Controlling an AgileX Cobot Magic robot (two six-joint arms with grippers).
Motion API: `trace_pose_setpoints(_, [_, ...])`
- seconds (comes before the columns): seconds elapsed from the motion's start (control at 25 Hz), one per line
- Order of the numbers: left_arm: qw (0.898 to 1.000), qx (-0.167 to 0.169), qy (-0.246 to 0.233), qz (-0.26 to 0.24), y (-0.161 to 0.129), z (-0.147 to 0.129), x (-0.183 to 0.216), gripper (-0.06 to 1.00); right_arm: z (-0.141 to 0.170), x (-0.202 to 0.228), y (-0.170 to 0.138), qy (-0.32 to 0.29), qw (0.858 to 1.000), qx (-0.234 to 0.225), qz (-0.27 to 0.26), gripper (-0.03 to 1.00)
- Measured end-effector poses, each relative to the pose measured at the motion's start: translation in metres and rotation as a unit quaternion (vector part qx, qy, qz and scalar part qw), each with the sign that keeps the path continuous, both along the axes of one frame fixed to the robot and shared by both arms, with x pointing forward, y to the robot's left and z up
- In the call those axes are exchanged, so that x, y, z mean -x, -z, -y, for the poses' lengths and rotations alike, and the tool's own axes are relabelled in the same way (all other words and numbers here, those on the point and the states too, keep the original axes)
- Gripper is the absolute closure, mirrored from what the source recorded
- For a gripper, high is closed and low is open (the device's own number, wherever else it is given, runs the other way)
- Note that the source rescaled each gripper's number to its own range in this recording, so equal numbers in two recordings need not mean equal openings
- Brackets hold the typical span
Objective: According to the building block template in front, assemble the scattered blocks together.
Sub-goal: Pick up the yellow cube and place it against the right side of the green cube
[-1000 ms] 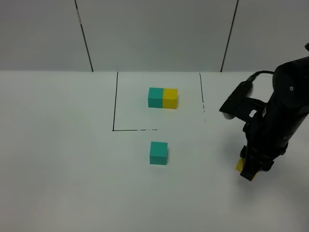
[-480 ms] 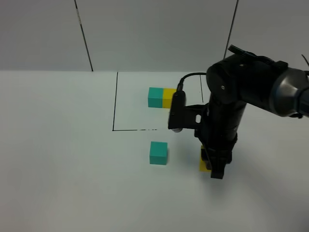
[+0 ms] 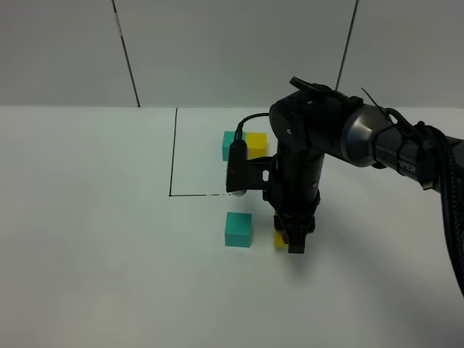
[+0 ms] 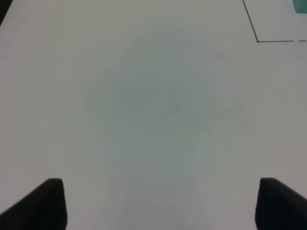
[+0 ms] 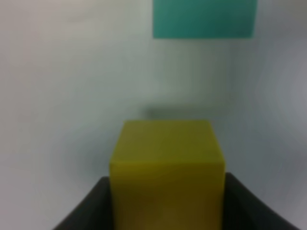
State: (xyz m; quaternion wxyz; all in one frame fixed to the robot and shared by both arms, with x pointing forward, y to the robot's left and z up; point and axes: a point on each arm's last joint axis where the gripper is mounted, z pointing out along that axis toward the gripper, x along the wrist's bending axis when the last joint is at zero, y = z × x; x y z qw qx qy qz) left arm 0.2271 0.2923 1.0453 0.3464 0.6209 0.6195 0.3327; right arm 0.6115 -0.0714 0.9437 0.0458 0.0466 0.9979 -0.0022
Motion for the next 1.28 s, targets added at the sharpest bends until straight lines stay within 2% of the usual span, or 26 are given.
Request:
trace_pose_setpoints(0.64, [1.000, 0.000, 0.000, 0.000, 0.000, 0.000, 0.000, 0.23, -0.012, -0.016, 0.030, 0.003, 1.000, -0.012, 0.001, 0.96])
trace_pose_setpoints(0.84, [1.000, 0.000, 0.000, 0.000, 0.000, 0.000, 0.000, 0.23, -0.014, -0.018, 0.031, 0.006, 1.000, -0.016, -0.005, 0.96])
trace_pose_setpoints(1.08, [1.000, 0.000, 0.000, 0.000, 0.000, 0.000, 0.000, 0.23, -0.021, -0.019, 0.030, 0.019, 0.999, -0.047, -0.012, 0.96])
trace_pose_setpoints(1.28, [1.000, 0.000, 0.000, 0.000, 0.000, 0.000, 0.000, 0.23, -0.023, -0.019, 0.029, 0.022, 0.998, -0.055, -0.013, 0.96])
